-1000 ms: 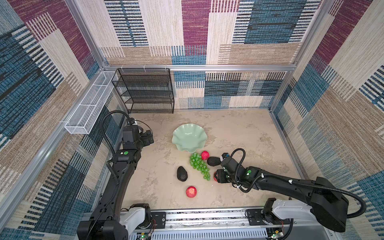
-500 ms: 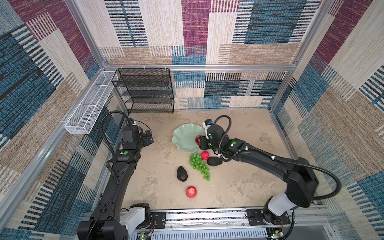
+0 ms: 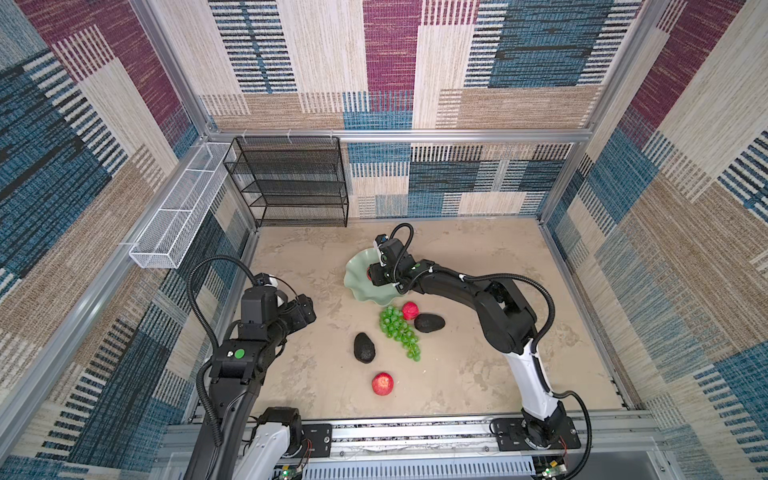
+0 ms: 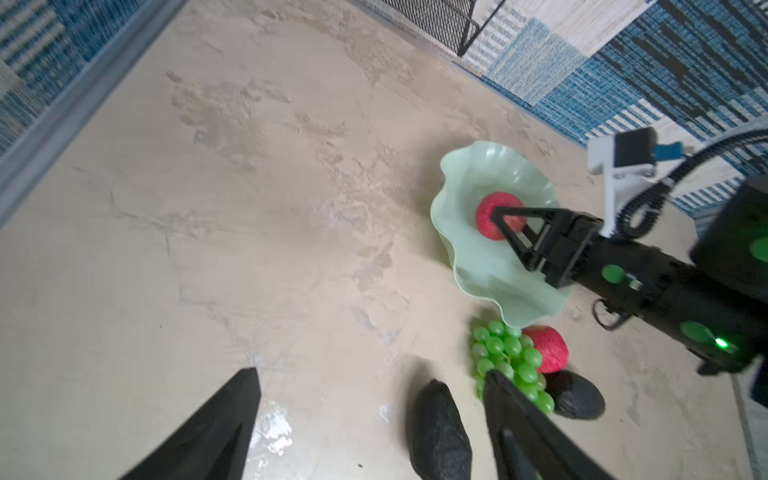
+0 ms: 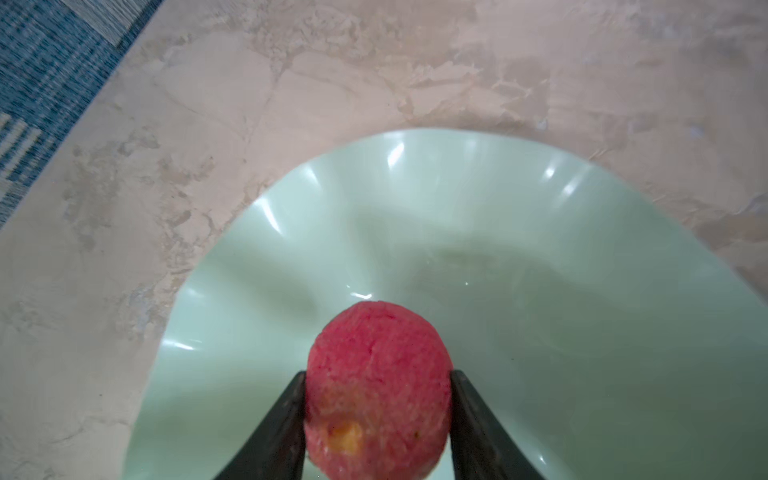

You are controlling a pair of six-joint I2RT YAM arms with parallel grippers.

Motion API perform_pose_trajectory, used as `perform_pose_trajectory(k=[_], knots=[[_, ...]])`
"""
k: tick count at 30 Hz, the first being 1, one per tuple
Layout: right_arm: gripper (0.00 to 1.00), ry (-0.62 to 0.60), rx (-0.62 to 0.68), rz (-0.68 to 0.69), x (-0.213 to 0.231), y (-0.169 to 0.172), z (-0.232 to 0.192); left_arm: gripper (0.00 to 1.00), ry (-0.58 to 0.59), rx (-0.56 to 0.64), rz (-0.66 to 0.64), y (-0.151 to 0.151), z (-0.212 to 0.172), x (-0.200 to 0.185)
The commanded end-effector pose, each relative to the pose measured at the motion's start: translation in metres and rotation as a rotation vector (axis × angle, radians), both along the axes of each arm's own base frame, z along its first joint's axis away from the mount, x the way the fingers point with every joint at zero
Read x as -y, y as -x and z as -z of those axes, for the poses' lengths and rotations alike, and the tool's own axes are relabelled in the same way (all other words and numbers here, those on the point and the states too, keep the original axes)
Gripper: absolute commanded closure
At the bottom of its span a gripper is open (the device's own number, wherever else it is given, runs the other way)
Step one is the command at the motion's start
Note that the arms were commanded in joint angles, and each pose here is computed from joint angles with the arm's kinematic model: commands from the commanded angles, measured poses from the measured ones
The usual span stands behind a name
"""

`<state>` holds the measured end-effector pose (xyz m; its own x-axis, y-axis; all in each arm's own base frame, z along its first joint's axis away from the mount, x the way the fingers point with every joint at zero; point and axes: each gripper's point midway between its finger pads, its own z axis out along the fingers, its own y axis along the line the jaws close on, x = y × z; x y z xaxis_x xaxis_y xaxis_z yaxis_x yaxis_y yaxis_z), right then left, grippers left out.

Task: Place and organize the fake fruits in the fruit bowl
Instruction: 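Carry the red apple with the right gripper into the green bowl and release, then grasp the nearest red apple with the left gripper while the right gripper withdraws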

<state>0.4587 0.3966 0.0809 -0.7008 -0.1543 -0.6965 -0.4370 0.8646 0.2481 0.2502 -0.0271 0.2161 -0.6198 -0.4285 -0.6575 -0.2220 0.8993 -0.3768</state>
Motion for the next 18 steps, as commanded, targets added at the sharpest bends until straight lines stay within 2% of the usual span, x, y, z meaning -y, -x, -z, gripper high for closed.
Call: perform_pose_trajectory(k=[1, 5, 7, 11, 14, 18], knots=[[0.43, -0.014, -0.004, 0.011, 0.000, -0.004, 0.008, 0.14, 0.101, -0.098, 0.041, 0.016, 0.020, 0.026], [0.35, -0.036, -0.006, 0.027, 0.003, -0.005, 0.008, 0.15, 0.101, -0.178, 0.119, 0.028, 0.042, 0.060], [0.30, -0.057, 0.008, 0.047, 0.009, -0.008, -0.007, 0.16, 0.096, -0.209, 0.161, 0.033, 0.049, 0.076], [0.15, -0.196, 0.113, 0.117, 0.044, -0.010, -0.093, 0.16, 0.080, -0.250, 0.260, 0.045, 0.055, 0.106], [0.07, -0.276, 0.246, 0.182, 0.084, 0.006, -0.160, 0.16, 0.037, -0.299, 0.347, 0.058, 0.067, 0.131], [0.00, -0.279, 0.316, 0.233, 0.127, 0.041, -0.187, 0.15, 0.019, -0.351, 0.455, 0.078, 0.085, 0.171]])
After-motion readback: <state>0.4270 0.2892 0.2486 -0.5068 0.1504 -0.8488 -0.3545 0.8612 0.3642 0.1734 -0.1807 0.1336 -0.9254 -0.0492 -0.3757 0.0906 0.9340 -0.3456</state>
